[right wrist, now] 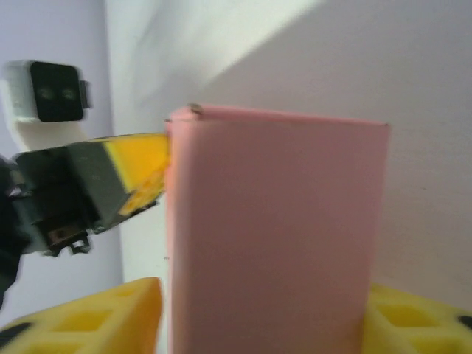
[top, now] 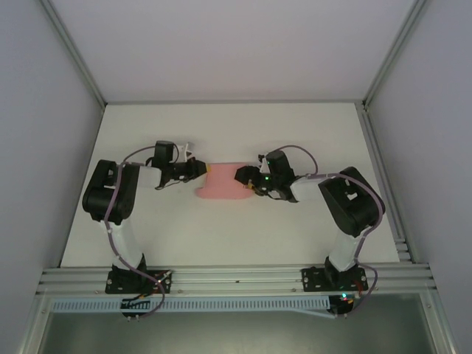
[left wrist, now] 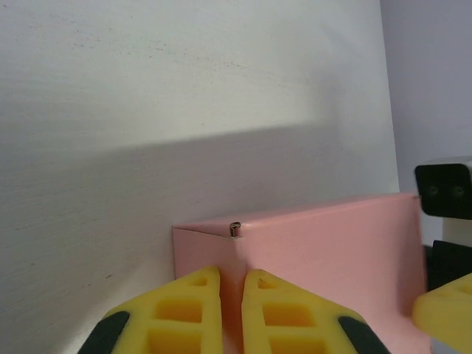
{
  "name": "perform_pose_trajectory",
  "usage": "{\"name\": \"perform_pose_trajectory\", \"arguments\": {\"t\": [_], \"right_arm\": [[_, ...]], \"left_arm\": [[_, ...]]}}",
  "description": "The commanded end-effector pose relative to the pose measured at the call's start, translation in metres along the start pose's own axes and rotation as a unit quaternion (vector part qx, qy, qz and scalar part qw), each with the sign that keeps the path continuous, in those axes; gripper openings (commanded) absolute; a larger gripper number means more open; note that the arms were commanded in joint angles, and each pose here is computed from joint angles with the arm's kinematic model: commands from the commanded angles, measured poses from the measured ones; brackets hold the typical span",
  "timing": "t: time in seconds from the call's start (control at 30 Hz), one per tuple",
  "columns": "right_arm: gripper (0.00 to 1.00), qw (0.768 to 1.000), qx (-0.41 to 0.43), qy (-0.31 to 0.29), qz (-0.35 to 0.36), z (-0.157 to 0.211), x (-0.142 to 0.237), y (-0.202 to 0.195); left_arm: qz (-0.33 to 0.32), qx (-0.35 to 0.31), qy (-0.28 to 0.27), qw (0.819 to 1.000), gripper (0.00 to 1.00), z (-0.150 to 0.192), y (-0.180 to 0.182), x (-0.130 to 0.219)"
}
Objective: Assemble paper box
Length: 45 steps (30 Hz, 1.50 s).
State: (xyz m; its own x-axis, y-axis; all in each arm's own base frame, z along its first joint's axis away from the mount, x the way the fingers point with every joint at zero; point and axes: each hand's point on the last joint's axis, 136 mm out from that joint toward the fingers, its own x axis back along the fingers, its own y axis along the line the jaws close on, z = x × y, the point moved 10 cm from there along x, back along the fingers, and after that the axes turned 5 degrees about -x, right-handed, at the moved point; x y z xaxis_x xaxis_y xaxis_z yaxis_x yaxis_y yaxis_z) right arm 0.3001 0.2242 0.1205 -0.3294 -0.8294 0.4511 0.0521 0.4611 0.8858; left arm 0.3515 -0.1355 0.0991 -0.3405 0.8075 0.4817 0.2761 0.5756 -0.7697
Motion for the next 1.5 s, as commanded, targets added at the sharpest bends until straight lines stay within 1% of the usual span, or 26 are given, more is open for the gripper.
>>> {"name": "perform_pose_trajectory", "arguments": {"t": [0.0, 0.03, 0.07, 0.1, 0.13, 0.17, 0.23, 0.27, 0.33, 0.4, 0.47, 0.5, 0.57, 0.6, 0.63, 0.7, 0.83, 0.9, 0.97, 1.07, 1.27, 1.33, 1.47], "right_arm": [[0.47, 0.996, 0.013, -0.005, -0.083, -0.009, 0.005, 0.022], [0.42, 0.996, 0.014, -0.004, -0.091, -0.009, 0.006, 0.025], [0.41, 0.995, 0.016, -0.003, -0.096, -0.009, 0.007, 0.027], [0.41, 0.995, 0.013, -0.001, -0.095, -0.010, 0.008, 0.028], [0.39, 0.996, 0.009, -0.001, -0.090, -0.011, 0.008, 0.028], [0.39, 0.996, 0.007, -0.002, -0.088, -0.013, 0.010, 0.029], [0.39, 0.996, -0.001, -0.007, -0.088, -0.014, 0.013, 0.030], [0.39, 0.996, -0.006, -0.010, -0.088, -0.015, 0.016, 0.030], [0.40, 0.996, -0.030, -0.016, -0.080, -0.018, 0.022, 0.030], [0.38, 0.996, -0.064, -0.017, -0.067, -0.021, 0.028, 0.029], [0.36, 0.994, -0.093, -0.012, -0.054, -0.025, 0.037, 0.030], [0.36, 0.993, -0.107, -0.010, -0.046, -0.026, 0.043, 0.031], [0.37, 0.988, -0.155, -0.003, -0.004, -0.029, 0.055, 0.030], [0.37, 0.983, -0.183, 0.006, 0.024, -0.031, 0.063, 0.031], [0.37, 0.977, -0.208, 0.017, 0.050, -0.032, 0.070, 0.031], [0.35, 0.969, -0.232, 0.041, 0.078, -0.035, 0.083, 0.036], [0.37, 0.958, -0.272, 0.048, 0.073, -0.042, 0.103, 0.046], [0.36, 0.954, -0.290, 0.045, 0.063, -0.046, 0.111, 0.050], [0.36, 0.950, -0.303, 0.047, 0.061, -0.046, 0.115, 0.054], [0.37, 0.946, -0.317, 0.052, 0.044, -0.046, 0.116, 0.060], [0.37, 0.940, -0.340, 0.037, -0.007, -0.049, 0.119, 0.071], [0.37, 0.939, -0.342, 0.034, -0.009, -0.050, 0.120, 0.073], [0.39, 0.936, -0.348, 0.058, -0.008, -0.046, 0.118, 0.071]], "left_arm": [[0.012, -0.014, -0.008, 1.000, 0.13, -0.003, -0.006, 0.004], [0.019, -0.032, -0.019, 0.999, 0.16, -0.010, -0.012, 0.007], [0.025, -0.050, -0.030, 0.998, 0.19, -0.016, -0.019, 0.009], [0.030, -0.062, -0.041, 0.997, 0.24, -0.023, -0.025, 0.012], [0.035, -0.079, -0.051, 0.995, 0.32, -0.031, -0.033, 0.016], [0.037, -0.095, -0.060, 0.993, 0.44, -0.037, -0.041, 0.020], [0.031, -0.135, -0.077, 0.987, 0.82, -0.051, -0.057, 0.029], [0.019, -0.158, -0.085, 0.984, 0.99, -0.056, -0.065, 0.035], [-0.008, -0.221, -0.095, 0.971, 1.00, -0.063, -0.081, 0.046], [-0.026, -0.303, -0.094, 0.948, 1.00, -0.064, -0.102, 0.056], [-0.028, -0.415, -0.069, 0.907, 1.00, -0.052, -0.131, 0.059], [-0.047, -0.476, -0.056, 0.877, 1.00, -0.042, -0.145, 0.058], [-0.088, -0.572, -0.022, 0.816, 1.00, -0.019, -0.166, 0.051], [-0.104, -0.614, 0.000, 0.782, 1.00, -0.007, -0.175, 0.045], [-0.112, -0.643, 0.022, 0.758, 1.00, 0.003, -0.181, 0.040], [-0.116, -0.683, 0.068, 0.718, 1.00, 0.020, -0.192, 0.029], [-0.140, -0.719, 0.116, 0.671, 1.00, 0.036, -0.202, 0.019], [-0.157, -0.731, 0.114, 0.655, 1.00, 0.038, -0.203, 0.017], [-0.173, -0.734, 0.103, 0.649, 1.00, 0.036, -0.201, 0.015], [-0.175, -0.735, 0.097, 0.647, 1.00, 0.033, -0.200, 0.009], [-0.164, -0.741, 0.117, 0.641, 1.00, 0.034, -0.199, -0.005], [-0.157, -0.744, 0.108, 0.641, 1.00, 0.032, -0.203, -0.005], [-0.154, -0.752, 0.086, 0.635, 0.99, 0.029, -0.207, -0.006]]}}
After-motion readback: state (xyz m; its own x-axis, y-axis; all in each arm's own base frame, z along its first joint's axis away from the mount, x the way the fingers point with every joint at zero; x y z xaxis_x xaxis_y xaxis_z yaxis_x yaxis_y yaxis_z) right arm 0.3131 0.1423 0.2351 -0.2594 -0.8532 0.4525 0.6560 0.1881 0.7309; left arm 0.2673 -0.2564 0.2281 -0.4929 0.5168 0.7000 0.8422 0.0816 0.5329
